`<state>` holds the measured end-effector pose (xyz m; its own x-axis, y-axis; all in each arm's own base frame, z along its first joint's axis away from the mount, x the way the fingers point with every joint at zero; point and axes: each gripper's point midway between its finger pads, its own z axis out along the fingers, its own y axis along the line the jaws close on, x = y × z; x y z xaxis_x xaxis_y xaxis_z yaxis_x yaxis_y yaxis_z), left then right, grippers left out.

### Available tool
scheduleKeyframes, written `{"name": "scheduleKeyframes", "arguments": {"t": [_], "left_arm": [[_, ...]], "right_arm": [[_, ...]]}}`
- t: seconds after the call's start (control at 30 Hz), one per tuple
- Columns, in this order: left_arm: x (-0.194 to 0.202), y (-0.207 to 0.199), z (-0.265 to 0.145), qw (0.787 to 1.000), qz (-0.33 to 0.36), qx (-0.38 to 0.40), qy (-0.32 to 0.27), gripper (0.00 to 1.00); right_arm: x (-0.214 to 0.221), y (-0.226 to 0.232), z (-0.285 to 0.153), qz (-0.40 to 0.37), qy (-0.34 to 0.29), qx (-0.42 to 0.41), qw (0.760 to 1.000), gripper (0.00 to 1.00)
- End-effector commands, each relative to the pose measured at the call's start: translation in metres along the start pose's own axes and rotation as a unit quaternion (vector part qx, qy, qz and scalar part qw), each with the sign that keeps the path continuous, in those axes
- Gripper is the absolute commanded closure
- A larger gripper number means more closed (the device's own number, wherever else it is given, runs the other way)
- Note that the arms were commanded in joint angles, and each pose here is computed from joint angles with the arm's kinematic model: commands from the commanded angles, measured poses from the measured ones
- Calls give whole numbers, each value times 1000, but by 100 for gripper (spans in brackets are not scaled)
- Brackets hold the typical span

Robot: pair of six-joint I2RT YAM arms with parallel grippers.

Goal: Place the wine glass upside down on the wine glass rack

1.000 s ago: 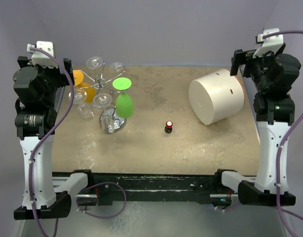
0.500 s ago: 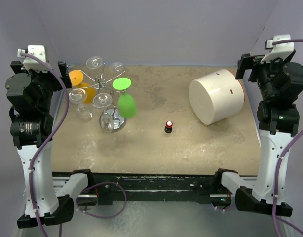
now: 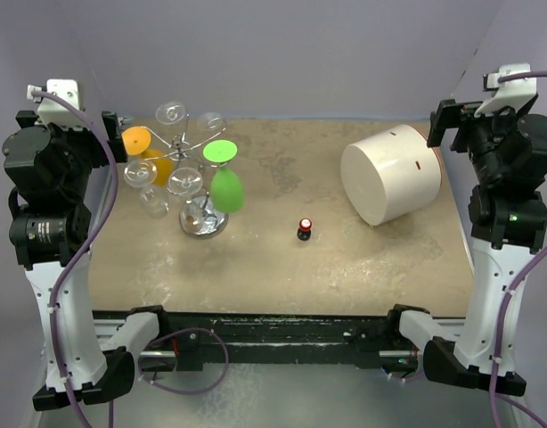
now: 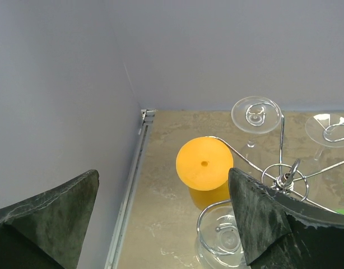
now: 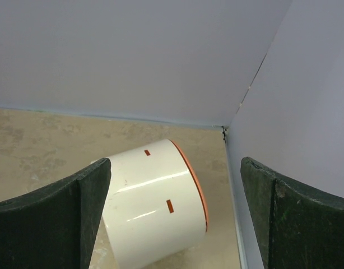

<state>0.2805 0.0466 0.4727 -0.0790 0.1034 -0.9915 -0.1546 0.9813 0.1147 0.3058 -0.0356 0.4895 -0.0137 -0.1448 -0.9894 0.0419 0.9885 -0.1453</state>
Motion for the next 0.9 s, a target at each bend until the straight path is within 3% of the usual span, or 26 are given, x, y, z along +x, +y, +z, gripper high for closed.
{"name": "scheduleKeyframes", "arguments": {"t": [0.0,0.87], "left_arm": [[-20,0,-6,1000,1,7,-20,1],[-6,-4,0,1000,-4,20,-14,1]], "right_arm": [[-22,-3,-11,-11,-23,2,1000,0],[-10,12,-1,-20,-20,-49,998,0]]}}
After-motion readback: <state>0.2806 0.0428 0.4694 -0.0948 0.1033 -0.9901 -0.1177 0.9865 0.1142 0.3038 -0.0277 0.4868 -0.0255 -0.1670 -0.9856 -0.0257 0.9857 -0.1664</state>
